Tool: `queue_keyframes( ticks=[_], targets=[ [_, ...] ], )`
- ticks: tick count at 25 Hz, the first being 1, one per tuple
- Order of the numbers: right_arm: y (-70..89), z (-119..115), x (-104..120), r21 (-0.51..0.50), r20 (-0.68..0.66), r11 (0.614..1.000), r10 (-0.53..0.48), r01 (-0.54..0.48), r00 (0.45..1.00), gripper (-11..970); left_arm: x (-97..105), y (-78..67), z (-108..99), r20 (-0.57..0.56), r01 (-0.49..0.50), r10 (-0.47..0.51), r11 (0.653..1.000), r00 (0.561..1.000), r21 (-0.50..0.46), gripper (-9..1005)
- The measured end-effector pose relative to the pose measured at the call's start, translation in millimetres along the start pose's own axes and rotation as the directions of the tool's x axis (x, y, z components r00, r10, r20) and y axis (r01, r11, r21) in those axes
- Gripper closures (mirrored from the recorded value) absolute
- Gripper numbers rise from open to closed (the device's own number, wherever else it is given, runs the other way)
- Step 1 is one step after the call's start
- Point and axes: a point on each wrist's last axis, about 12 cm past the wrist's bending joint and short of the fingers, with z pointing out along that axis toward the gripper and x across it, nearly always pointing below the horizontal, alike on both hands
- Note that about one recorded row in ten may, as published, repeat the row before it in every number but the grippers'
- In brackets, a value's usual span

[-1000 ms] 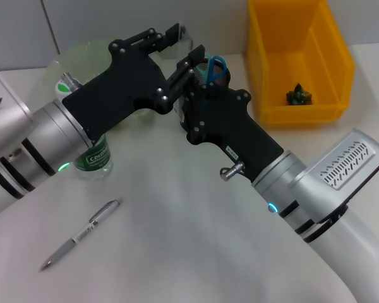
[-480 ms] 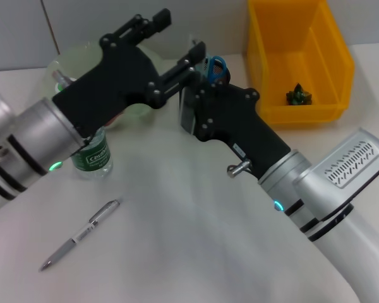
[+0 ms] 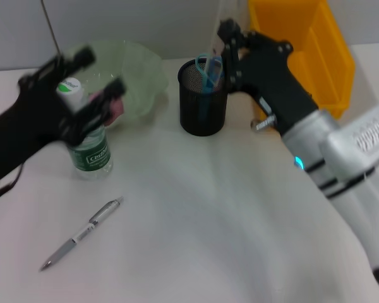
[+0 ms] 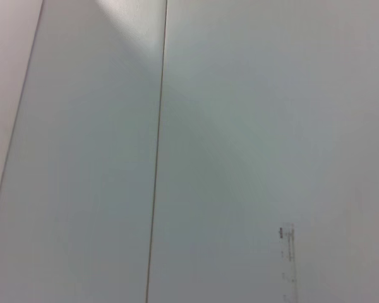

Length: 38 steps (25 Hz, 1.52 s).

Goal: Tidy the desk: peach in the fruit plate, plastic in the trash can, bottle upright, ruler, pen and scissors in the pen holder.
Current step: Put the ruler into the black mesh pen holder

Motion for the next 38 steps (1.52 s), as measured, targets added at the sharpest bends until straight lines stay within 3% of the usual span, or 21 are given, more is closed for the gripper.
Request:
queue_keyframes(
  ticks=[2, 3, 9, 25, 33, 38],
  targets=[
    [-6.8, 12.3, 0.1, -0.012, -0.013, 1.000, 0.004, -0.005, 1.000, 949, 0.0, 0.0, 0.0, 0.000, 0.000, 0.000, 1.000, 1.000, 0.000, 321],
    [-11.2, 19.0, 0.7, -0.020, -0.026, 1.000, 0.010, -0.010, 1.000, 949, -1.2, 4.6, -35.0, -0.042, 0.047, -0.041, 0.987, 0.998, 0.156, 321],
    [-18.8, 27.3, 4.0, -0.022, -0.067, 1.000, -0.014, 0.012, 0.998, 946, -2.9, 0.4, -54.7, -0.040, 0.052, -0.044, 0.973, 0.998, 0.223, 322],
    [-21.1, 38.3, 20.4, -0.033, -0.227, 0.999, -0.023, 0.015, 0.974, 940, 2.8, -5.0, -51.5, -0.036, 0.054, -0.047, 0.977, 0.998, 0.204, 329],
    [-16.4, 30.9, 25.2, -0.070, -0.254, 0.997, -0.038, 0.021, 0.967, 937, 3.4, -5.5, -52.3, -0.036, 0.053, -0.046, 0.978, 0.998, 0.200, 329],
    [-18.6, 19.7, 20.9, -0.051, -0.201, 0.999, -0.025, 0.015, 0.979, 743, 4.0, -5.7, -53.8, -0.039, 0.053, -0.047, 0.980, 0.998, 0.194, 330]
  ],
)
